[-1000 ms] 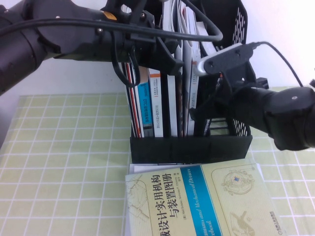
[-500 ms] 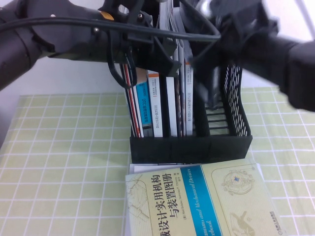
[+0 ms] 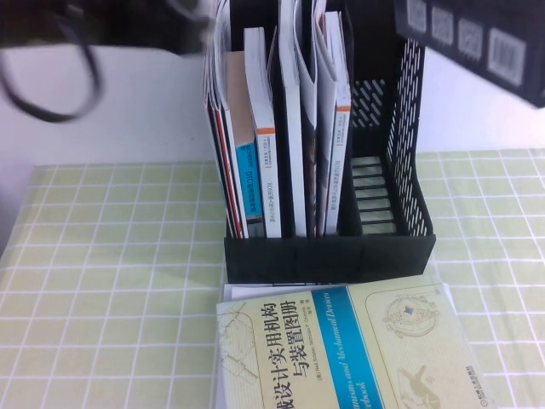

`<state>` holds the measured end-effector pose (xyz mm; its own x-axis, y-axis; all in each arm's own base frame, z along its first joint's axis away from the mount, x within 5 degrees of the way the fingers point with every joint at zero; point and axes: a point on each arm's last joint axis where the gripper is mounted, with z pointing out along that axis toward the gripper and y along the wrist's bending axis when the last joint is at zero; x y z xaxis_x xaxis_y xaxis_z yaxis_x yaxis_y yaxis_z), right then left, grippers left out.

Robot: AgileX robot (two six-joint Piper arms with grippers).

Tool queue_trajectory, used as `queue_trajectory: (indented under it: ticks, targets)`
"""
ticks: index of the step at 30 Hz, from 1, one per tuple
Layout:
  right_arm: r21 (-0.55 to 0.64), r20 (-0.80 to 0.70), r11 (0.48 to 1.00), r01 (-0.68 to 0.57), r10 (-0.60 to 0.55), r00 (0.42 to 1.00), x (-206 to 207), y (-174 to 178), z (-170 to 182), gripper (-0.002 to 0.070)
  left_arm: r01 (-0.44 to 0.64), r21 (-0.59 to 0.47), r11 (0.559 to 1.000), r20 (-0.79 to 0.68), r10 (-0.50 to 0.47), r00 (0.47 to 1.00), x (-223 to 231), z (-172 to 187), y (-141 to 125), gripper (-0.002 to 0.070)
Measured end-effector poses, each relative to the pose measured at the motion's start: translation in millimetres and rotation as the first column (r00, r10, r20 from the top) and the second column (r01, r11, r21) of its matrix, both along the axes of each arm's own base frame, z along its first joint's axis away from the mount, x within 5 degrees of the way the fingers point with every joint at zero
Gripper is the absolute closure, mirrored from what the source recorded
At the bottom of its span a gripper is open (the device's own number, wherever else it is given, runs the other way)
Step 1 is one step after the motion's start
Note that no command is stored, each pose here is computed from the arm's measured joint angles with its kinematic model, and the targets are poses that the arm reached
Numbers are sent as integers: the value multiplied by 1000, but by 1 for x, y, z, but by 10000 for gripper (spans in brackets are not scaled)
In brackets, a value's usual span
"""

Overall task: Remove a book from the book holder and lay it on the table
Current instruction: Pick up the right side book from the book shelf, then place the picked book on the book

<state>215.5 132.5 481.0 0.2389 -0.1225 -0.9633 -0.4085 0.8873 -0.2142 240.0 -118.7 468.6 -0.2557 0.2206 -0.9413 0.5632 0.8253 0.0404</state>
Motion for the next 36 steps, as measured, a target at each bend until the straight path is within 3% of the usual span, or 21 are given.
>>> queue_trajectory:
  ticks: [7, 12, 14, 17, 19, 21, 25, 29, 31, 36]
  targets:
    - [61, 111, 963, -263, 256, 960, -49, -5, 16, 543, -154, -19, 988, 7, 154, 988, -35, 23, 50, 678]
    - [12, 40, 862, -506, 505, 862, -56, 18, -5, 543, -153, -23, 988, 7, 153, 988, -59, 23, 56, 678]
    - [-59, -50, 785, -616, 614, 787, -57, 31, -20, 543, -153, -22, 988, 5, 153, 988, -66, 20, 58, 678]
    - [-165, -257, 621, -767, 723, 641, -60, 47, -48, 543, -160, -9, 987, 5, 160, 987, -74, 14, 61, 678]
    - [-206, -406, 531, -822, 718, 565, -58, 52, -67, 543, -165, -8, 986, -2, 165, 986, -79, 11, 63, 678]
    - [-251, -541, 477, -842, 653, 530, -54, 52, -83, 543, -180, -8, 984, -11, 180, 984, -82, 7, 65, 678]
    - [-362, -646, 476, -801, 491, 584, -42, 48, -99, 543, -213, 14, 977, -38, 214, 976, -81, -1, 68, 678]
    - [-523, -600, 505, -687, 355, 717, -37, 53, -102, 543, -236, 28, 971, -60, 237, 970, -80, -5, 69, 678]
    - [-603, -573, 493, -627, 279, 771, -37, 59, -105, 543, -241, 33, 970, -67, 242, 968, -79, -8, 70, 678]
    - [-735, -561, 364, -571, 147, 815, -46, 91, -129, 543, -245, 41, 969, -80, 248, 965, -77, -13, 70, 678]
